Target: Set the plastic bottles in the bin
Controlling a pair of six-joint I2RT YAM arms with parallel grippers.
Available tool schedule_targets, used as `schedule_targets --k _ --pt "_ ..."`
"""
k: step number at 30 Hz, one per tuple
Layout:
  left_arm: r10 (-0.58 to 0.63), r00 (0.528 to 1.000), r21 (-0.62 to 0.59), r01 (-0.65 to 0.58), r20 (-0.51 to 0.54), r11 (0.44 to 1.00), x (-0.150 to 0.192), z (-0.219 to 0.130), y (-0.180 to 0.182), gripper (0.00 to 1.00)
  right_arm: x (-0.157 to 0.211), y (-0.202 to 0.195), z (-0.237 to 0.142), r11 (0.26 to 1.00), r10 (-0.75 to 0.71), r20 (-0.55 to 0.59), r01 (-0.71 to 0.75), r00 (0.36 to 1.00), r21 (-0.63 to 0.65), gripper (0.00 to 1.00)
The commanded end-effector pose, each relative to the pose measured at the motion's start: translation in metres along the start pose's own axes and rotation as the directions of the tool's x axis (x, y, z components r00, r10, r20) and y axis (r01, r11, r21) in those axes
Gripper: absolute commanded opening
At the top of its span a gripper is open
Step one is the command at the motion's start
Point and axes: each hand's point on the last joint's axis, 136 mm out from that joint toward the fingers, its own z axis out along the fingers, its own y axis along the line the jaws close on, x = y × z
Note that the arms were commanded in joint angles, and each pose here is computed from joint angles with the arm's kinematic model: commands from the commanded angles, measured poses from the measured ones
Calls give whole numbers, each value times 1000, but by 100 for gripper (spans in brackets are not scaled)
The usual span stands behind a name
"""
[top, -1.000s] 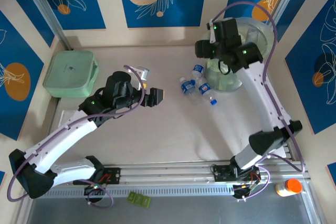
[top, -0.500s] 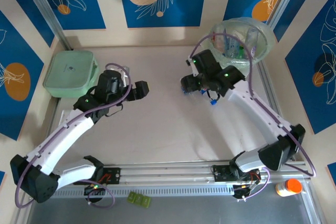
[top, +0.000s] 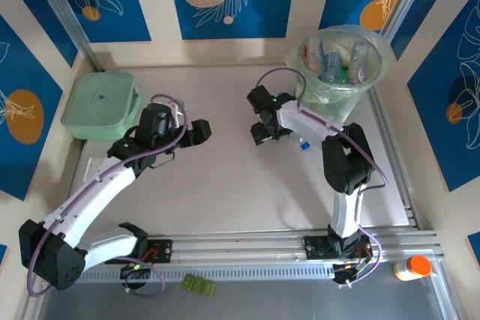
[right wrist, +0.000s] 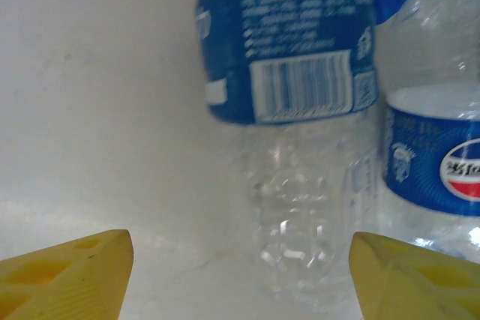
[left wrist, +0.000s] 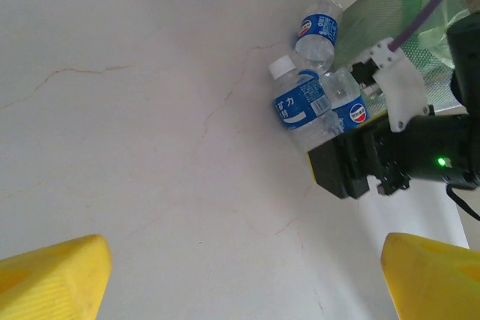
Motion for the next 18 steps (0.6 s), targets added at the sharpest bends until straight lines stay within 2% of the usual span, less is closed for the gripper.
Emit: schedule_targets --k 1,5,18 --pt "15 1000 26 -15 19 1000 -3 -3 -3 92 -8 -10 3 999 7 -10 -6 1000 39 77" --pt "10 1000 35 -10 15 999 -2 -1 -4 92 -9 -15 15 998 -1 -42 3 999 61 77" --pt "-13 1000 48 13 9 999 -1 2 -3 92 -2 -5 40 1000 0 -84 -1 996 -6 76"
